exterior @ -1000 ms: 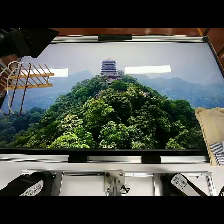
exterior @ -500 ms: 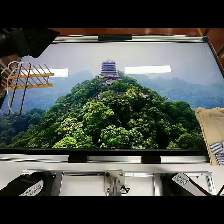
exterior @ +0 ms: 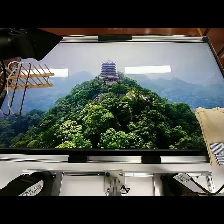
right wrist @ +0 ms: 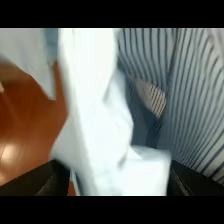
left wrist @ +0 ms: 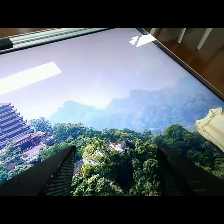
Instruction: Fold the shirts.
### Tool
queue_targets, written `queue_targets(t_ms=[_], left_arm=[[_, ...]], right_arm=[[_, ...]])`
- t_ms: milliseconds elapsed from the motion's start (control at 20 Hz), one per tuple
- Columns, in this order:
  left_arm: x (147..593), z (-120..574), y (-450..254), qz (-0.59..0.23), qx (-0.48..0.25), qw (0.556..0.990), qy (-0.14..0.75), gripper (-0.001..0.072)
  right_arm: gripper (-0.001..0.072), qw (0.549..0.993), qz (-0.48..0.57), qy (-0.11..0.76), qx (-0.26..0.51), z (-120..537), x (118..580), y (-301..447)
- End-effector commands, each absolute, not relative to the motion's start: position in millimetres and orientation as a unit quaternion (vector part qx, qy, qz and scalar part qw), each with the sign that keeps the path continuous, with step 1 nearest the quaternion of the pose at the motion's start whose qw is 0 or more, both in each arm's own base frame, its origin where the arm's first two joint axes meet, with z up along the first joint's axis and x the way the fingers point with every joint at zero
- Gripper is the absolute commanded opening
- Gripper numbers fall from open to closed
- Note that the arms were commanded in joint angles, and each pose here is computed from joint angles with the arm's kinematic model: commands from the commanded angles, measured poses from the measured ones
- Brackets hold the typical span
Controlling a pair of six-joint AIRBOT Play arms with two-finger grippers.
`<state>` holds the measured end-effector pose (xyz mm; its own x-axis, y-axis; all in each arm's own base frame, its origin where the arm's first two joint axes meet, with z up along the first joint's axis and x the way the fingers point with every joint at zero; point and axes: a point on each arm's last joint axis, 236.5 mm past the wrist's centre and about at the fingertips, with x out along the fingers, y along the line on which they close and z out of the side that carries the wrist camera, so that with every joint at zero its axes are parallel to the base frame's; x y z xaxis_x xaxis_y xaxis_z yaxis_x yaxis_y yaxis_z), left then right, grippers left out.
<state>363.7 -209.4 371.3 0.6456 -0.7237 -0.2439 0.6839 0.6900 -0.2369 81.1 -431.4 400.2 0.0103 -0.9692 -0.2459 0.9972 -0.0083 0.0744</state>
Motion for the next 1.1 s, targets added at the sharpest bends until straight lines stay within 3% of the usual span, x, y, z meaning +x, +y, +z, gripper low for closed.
queue_targets(t_ms=[0,250,450,750,950,1050], left_arm=[[368,361,-210,-0.389,-0.059,0.903,0.175,0.0606],[400,322,-203,-0.361,-0.038,0.906,0.216,0.0605],[411,290,-208,-0.365,-0.037,0.893,0.26,0.0606],[406,232,-187,-0.341,0.031,0.87,0.354,0.0599],[418,202,-165,-0.278,0.018,0.87,0.407,0.0591],[426,174,-156,-0.232,-0.019,0.862,0.45,0.0286]], right_arm=[[0.0646,0.719,-0.666,0.132,0.15,373,92,-407],[0.0642,0.697,-0.581,0.327,0.265,282,102,-336],[0.0642,0.679,-0.408,0.465,0.396,186,153,-254],[0.0642,0.704,-0.255,0.547,0.375,99,256,-122],[0.0642,0.812,-0.099,0.491,0.299,92,374,-20],[0.0642,0.865,-0.033,0.447,0.224,104,415,29]])
